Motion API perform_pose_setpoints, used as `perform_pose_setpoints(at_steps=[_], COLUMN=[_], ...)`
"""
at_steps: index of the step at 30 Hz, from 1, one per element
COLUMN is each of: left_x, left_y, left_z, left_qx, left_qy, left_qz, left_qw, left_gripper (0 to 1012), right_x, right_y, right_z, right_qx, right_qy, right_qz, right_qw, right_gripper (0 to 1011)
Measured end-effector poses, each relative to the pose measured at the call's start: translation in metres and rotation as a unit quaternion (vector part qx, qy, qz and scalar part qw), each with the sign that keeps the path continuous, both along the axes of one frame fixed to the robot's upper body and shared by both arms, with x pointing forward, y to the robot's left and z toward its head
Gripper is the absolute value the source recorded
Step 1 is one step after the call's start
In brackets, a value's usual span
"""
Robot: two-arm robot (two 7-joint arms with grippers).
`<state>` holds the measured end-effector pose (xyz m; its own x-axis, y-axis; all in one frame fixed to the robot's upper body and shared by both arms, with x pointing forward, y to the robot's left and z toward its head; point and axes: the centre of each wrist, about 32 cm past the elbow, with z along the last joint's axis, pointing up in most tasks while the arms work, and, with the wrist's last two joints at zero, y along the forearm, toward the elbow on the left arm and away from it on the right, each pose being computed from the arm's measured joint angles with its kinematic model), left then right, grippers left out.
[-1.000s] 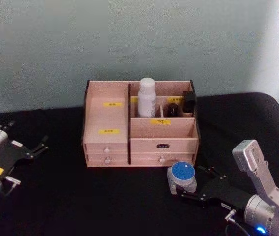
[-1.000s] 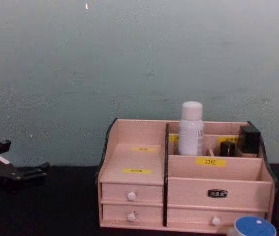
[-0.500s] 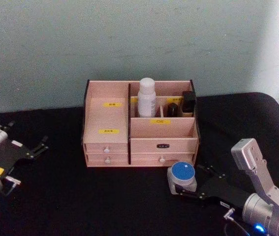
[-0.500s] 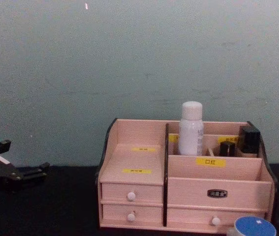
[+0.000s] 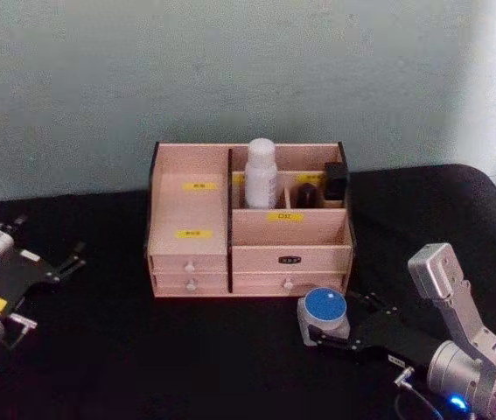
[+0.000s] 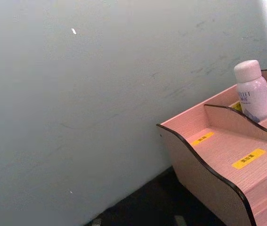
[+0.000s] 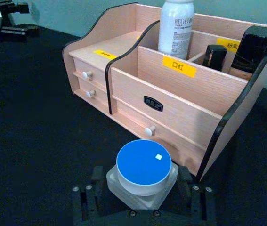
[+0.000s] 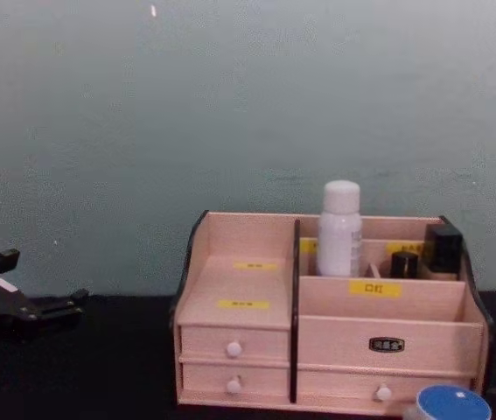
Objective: Pick up the facial cleanser and watermelon frost from the table and place them into the tiered storage box.
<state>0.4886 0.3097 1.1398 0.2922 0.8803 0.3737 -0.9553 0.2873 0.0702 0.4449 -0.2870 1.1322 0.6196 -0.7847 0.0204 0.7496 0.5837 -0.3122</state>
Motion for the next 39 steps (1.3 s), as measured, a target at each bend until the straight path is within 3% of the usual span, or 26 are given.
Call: perform_pose_setpoints(at_steps=[39], left_x=[0.0000], left_y=[0.0000], left_z=[0.0000], left_qx=[0.000], left_qy=[0.000], left_qz=[0.000], left_qw=[1.0000], left_gripper=[1001], right_x=[0.0056], right_y=[-0.0004], right_z=[-0.0010], right_qx=[0.004], right_qy=[0.007], right_qz=[-0.009], right_qw=[0.9999], right_gripper=[1000])
